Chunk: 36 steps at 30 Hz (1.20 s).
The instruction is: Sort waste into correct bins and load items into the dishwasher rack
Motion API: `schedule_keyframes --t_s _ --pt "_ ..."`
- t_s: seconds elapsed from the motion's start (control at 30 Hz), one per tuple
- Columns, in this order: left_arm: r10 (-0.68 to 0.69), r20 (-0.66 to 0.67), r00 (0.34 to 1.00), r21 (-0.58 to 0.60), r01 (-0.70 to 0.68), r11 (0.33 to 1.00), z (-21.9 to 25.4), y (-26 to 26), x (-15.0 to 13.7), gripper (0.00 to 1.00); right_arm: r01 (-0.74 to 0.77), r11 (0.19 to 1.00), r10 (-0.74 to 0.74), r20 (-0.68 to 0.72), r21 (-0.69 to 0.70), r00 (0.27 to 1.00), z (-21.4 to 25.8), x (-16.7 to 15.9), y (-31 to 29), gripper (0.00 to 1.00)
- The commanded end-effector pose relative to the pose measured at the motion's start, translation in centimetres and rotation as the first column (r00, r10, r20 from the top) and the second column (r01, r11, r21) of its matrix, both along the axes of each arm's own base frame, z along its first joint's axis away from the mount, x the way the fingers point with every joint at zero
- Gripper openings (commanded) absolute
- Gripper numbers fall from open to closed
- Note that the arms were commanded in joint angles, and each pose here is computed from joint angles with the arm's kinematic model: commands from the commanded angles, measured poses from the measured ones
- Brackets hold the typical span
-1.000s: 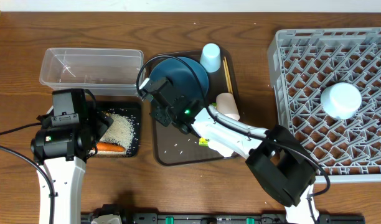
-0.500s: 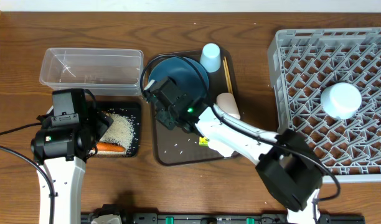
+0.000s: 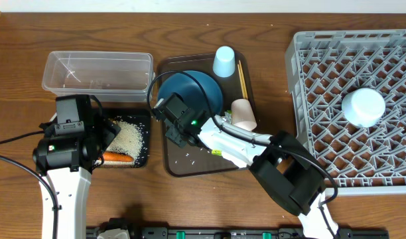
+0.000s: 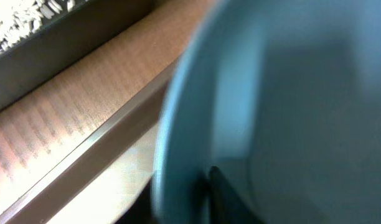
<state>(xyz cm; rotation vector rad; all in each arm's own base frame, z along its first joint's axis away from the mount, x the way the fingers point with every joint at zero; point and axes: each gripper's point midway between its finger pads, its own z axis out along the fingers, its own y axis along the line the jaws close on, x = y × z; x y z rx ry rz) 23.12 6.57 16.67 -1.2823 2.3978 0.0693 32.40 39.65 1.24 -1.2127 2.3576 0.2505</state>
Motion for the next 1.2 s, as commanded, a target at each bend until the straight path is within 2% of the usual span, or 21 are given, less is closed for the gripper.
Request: schedule_keyframes --t_s 0.0,0.03,0.2,0.3,0.47,0.8,0.93,1.17 --pt "0.0 -0.005 1.0 0.011 0.0 1.0 0.1 0.3 0.0 0.98 0.003 1.0 -0.003 -0.006 0.013 1.0 0.3 -0.1 0.4 0.04" --pt "0.0 -0.005 1.0 0.011 0.0 1.0 0.1 0.3 0.0 0.98 0.004 1.0 -0.004 -0.006 0.014 1.0 0.3 -0.1 0.4 0.01" --pt "0.0 -0.005 1.0 0.011 0.0 1.0 0.1 0.3 0.0 0.98 0.014 1.0 -0.014 -0.006 0.023 1.0 0.4 0.0 0.5 0.01" --pt "0.0 -0.005 1.0 0.011 0.0 1.0 0.1 0.3 0.0 0.98 0.052 0.996 -0.051 -0.012 0.067 0.999 0.9 0.3 1.1 0.01" --pt "0.0 -0.006 1.0 0.011 0.0 1.0 0.0 0.3 -0.1 0.98 0.038 0.987 -0.03 -0.053 0.154 0.998 2.8 0.0 2.1 0.01" --pt "0.0 -0.006 1.0 0.011 0.0 1.0 0.0 0.3 -0.1 0.98 0.125 0.915 -0.093 -0.101 0.384 0.991 11.9 2.2 0.8 0.01" --pt "0.0 -0.005 1.0 0.011 0.0 1.0 0.1 0.3 0.0 0.98 0.123 0.859 -0.066 -0.132 0.497 0.989 16.2 3.0 -0.5 0.01" --pt "0.0 -0.005 1.0 0.011 0.0 1.0 0.1 0.3 0.0 0.98 0.148 0.766 -0.02 -0.206 0.626 0.978 20.4 4.2 -2.7 0.01"
